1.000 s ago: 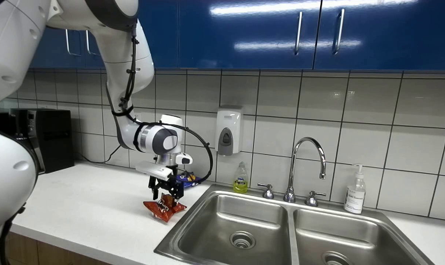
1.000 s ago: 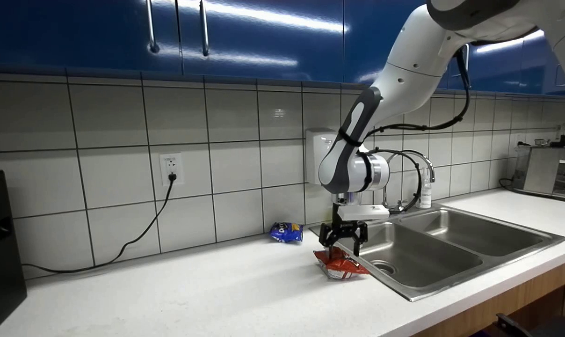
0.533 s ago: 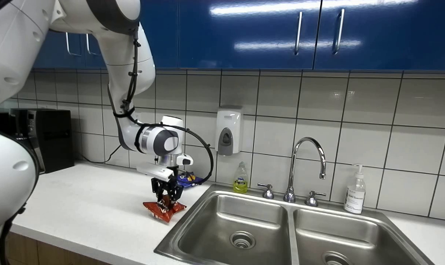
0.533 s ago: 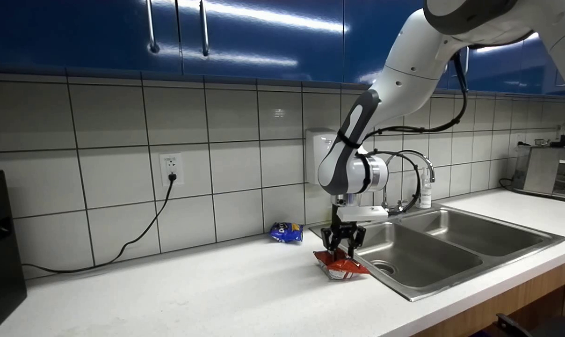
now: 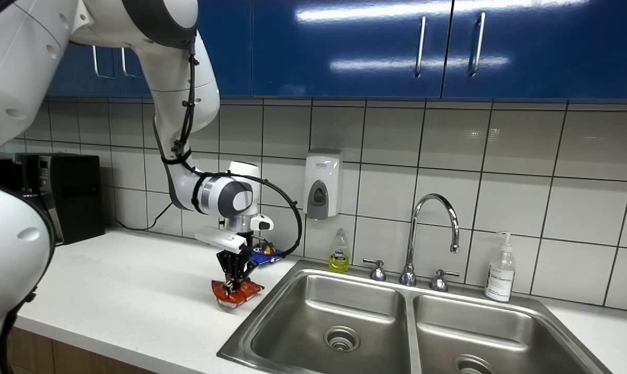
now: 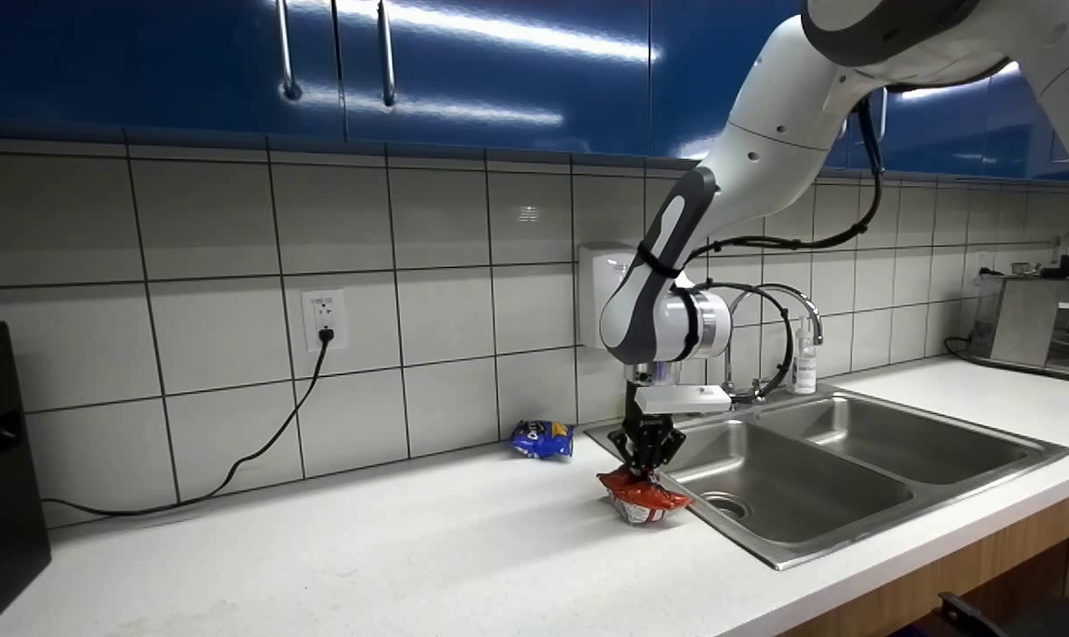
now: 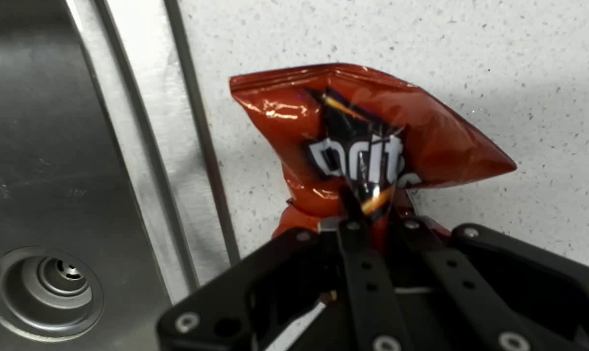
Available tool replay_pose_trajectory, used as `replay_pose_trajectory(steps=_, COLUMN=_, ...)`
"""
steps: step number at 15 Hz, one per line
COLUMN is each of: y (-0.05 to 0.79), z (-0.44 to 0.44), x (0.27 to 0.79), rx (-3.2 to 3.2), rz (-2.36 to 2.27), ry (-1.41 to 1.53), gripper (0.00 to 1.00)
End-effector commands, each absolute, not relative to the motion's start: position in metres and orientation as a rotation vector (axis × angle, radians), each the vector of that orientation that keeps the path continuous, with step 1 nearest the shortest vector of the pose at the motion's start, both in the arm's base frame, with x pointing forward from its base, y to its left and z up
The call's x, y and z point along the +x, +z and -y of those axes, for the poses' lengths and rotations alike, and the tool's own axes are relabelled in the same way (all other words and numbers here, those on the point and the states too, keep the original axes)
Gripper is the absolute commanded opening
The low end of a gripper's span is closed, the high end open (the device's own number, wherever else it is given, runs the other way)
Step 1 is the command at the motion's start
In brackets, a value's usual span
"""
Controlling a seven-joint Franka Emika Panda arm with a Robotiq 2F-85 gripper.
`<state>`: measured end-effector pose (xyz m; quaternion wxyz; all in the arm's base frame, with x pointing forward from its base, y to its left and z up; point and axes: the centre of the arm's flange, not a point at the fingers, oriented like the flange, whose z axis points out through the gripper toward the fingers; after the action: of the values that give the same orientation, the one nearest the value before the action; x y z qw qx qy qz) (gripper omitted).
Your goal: Put the Dorito packet in the sink
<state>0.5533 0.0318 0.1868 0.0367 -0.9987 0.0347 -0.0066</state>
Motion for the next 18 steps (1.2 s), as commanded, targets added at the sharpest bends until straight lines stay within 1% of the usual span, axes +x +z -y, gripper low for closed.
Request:
replay_pose_trajectory(steps=1, y=0.184, z=-0.027, x=0.558, rx=-3.065, rz=-0.108, ry=-0.018, gripper=0.01)
replay_pose_trajectory(steps=18, y=0.243, z=-0.031, x=0.555, rx=-3.059, rz=-0.086, ry=-0.128, gripper=0.0)
